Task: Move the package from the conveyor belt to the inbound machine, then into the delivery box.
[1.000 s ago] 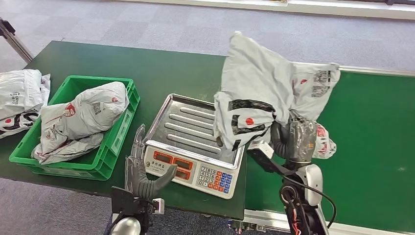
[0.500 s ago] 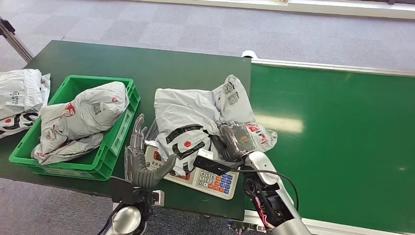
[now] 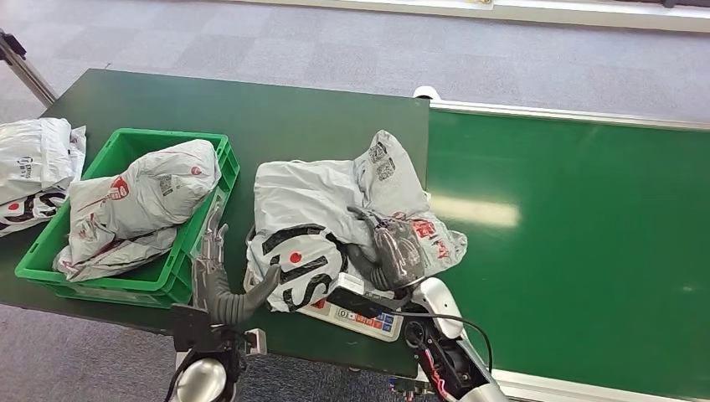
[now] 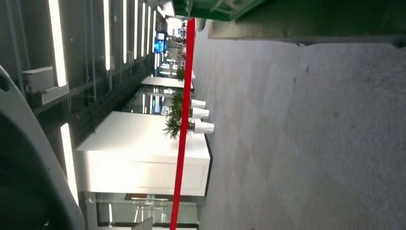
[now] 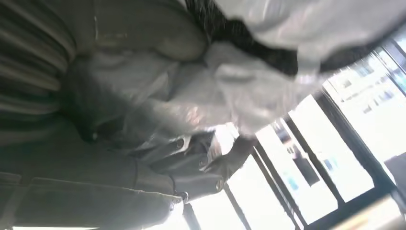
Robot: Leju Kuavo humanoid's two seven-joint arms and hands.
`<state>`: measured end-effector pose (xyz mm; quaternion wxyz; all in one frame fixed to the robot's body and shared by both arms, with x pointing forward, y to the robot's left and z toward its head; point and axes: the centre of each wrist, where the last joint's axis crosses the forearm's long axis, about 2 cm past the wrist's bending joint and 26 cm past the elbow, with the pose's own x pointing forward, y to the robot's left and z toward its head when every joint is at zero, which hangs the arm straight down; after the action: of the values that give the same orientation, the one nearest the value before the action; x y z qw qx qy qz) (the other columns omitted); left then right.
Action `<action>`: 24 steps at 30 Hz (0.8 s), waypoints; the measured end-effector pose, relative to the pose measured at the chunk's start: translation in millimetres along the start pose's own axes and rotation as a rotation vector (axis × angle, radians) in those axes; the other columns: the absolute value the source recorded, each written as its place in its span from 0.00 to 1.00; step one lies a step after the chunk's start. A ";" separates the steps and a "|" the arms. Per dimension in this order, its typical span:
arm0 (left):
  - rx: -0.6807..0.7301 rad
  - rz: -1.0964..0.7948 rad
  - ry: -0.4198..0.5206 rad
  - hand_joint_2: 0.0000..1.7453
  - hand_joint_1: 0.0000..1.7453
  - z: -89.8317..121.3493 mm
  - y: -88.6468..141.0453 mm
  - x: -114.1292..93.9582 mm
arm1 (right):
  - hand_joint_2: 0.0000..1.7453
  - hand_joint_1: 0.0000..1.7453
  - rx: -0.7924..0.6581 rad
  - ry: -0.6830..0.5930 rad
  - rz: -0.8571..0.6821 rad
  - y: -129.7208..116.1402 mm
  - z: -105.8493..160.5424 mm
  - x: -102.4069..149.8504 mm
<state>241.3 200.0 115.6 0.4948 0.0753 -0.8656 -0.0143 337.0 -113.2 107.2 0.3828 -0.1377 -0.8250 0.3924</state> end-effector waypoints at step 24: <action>-0.014 -0.071 -0.346 1.00 0.00 -57.8 10.0 47.9 | 1.00 0.00 -0.280 0.094 -0.247 -28.7 98.1 27.5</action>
<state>265.9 205.9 187.0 0.3383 0.0989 -0.9345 -0.0506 248.1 -170.7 104.1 0.4433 -0.1055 -0.8633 0.2170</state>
